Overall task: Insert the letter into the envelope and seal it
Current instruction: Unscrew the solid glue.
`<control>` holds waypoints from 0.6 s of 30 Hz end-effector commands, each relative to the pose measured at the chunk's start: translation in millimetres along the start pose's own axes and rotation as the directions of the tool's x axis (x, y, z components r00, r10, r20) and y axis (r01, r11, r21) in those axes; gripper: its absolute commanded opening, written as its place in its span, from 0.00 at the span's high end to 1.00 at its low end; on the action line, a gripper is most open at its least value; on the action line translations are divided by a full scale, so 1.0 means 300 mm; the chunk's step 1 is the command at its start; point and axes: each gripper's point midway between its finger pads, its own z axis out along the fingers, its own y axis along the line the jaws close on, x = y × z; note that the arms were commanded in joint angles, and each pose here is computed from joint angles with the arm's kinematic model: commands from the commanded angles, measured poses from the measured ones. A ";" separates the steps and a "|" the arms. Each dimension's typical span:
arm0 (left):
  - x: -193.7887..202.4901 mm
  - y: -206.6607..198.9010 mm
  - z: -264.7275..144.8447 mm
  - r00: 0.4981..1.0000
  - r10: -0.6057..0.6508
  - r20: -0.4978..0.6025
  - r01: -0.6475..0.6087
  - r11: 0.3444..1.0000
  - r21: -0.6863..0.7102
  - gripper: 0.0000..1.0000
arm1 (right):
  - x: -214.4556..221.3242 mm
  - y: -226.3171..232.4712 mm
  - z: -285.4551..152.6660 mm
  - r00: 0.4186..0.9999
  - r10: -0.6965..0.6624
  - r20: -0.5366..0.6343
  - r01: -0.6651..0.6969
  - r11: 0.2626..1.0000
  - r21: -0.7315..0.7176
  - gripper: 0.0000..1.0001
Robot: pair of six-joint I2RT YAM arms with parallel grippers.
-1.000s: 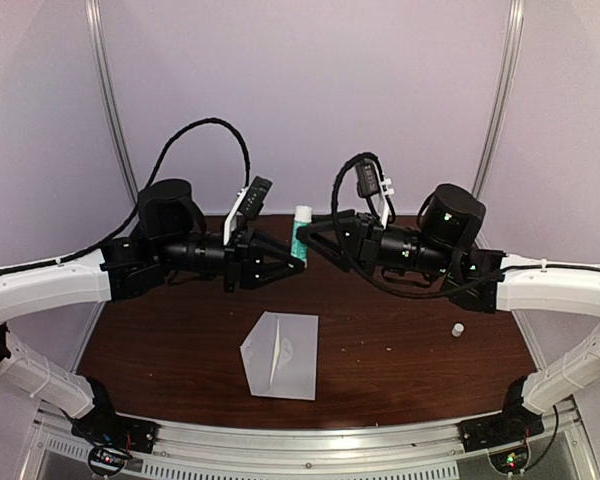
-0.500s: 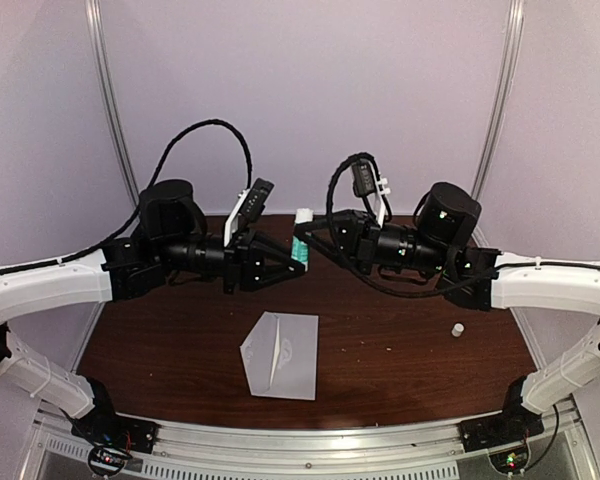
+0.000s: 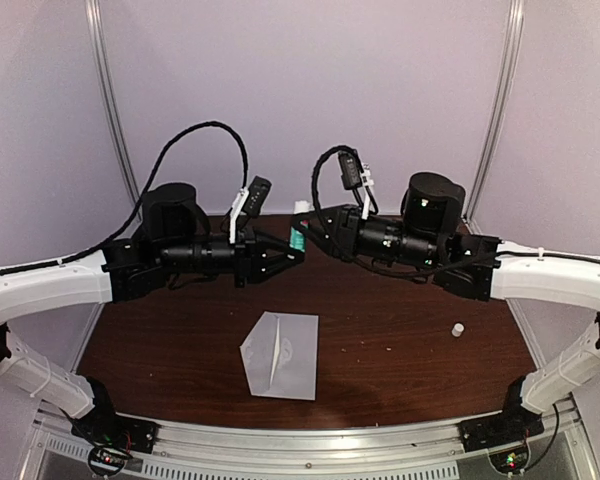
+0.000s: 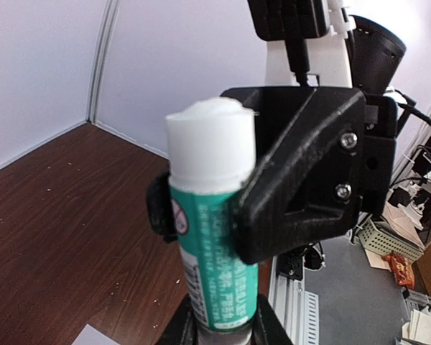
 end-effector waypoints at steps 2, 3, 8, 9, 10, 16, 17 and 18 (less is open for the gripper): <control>-0.068 0.131 -0.036 0.997 0.042 0.058 -0.025 0.966 -0.258 1.00 | 0.041 -0.150 0.042 0.997 0.082 -0.010 -0.077 0.972 0.222 0.99; -0.065 0.160 -0.042 0.998 0.037 0.055 -0.018 0.952 -0.305 1.00 | 0.052 -0.167 0.056 0.996 0.093 -0.012 -0.087 0.967 0.241 0.99; -0.021 0.279 -0.077 0.999 0.004 0.034 0.013 0.873 -0.487 1.00 | 0.136 -0.281 0.127 0.988 0.148 -0.047 -0.118 0.914 0.389 1.00; -0.016 0.299 -0.086 0.999 0.001 0.036 0.018 0.855 -0.519 1.00 | 0.151 -0.296 0.142 0.986 0.157 -0.054 -0.122 0.905 0.408 1.00; -0.009 0.316 -0.091 0.999 -0.004 0.038 0.024 0.839 -0.543 1.00 | 0.158 -0.307 0.160 0.985 0.164 -0.056 -0.126 0.897 0.423 1.00; 0.096 0.369 -0.075 0.997 -0.079 -0.022 0.051 0.812 -0.582 1.00 | 0.232 -0.332 0.268 0.975 0.196 -0.102 -0.132 0.887 0.443 1.00; 0.103 0.372 -0.072 0.996 -0.090 -0.020 0.061 0.810 -0.583 1.00 | 0.249 -0.333 0.273 0.972 0.202 -0.118 -0.129 0.884 0.450 1.00; 0.106 0.373 -0.072 0.995 -0.097 -0.018 0.068 0.810 -0.583 1.00 | 0.247 -0.330 0.275 0.972 0.203 -0.116 -0.131 0.884 0.448 1.00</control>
